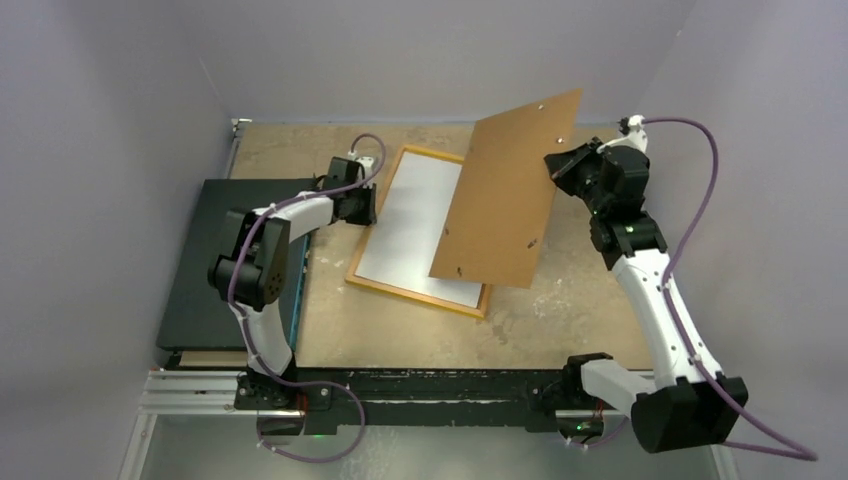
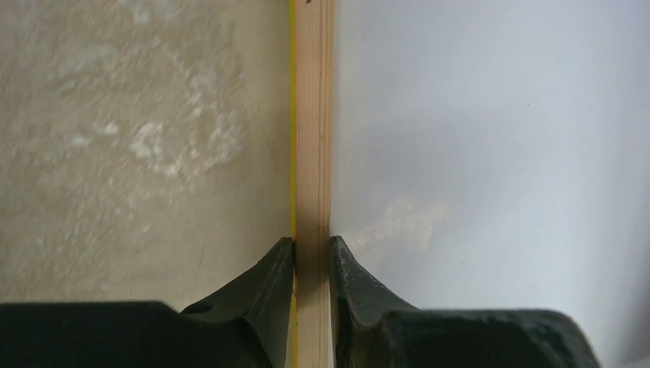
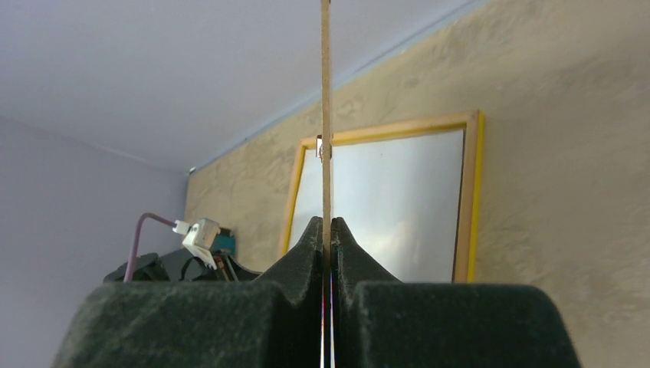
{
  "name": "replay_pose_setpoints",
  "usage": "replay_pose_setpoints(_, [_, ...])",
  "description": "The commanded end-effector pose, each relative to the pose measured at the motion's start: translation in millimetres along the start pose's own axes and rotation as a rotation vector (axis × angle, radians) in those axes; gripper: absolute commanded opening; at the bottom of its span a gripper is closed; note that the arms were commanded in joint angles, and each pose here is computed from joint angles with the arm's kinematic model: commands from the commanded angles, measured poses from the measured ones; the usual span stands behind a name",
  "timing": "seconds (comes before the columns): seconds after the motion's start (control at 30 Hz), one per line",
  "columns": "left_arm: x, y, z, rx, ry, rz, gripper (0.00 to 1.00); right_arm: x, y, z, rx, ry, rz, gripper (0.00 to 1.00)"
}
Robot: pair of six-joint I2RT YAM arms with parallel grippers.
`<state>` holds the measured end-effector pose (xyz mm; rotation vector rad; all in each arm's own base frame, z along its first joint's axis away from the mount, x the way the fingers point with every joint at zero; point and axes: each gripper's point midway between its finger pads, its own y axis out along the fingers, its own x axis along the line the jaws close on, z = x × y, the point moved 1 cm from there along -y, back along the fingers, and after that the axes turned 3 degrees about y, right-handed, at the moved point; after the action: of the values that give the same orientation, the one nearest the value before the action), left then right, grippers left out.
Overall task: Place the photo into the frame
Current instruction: Move the photo frame to the center of the board.
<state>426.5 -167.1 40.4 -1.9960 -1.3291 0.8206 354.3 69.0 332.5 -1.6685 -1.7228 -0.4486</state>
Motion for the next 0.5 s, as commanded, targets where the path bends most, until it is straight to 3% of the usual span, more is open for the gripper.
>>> replay_pose_setpoints(0.0, [-6, -29, 21, 0.053, -0.057, 0.066, 0.00, 44, 15, 5, 0.049, 0.163, -0.234, 0.00])
replay_pose_setpoints(0.3, [-47, -70, 37, 0.063, -0.111, 0.327, 0.28, 40, 44, 57, 0.246, 0.259, -0.335, 0.00])
replay_pose_setpoints(0.47, [-42, -91, 23, 0.016, -0.096, 0.381, 0.35, 37, 52, 75, 0.325, 0.259, -0.357, 0.00])
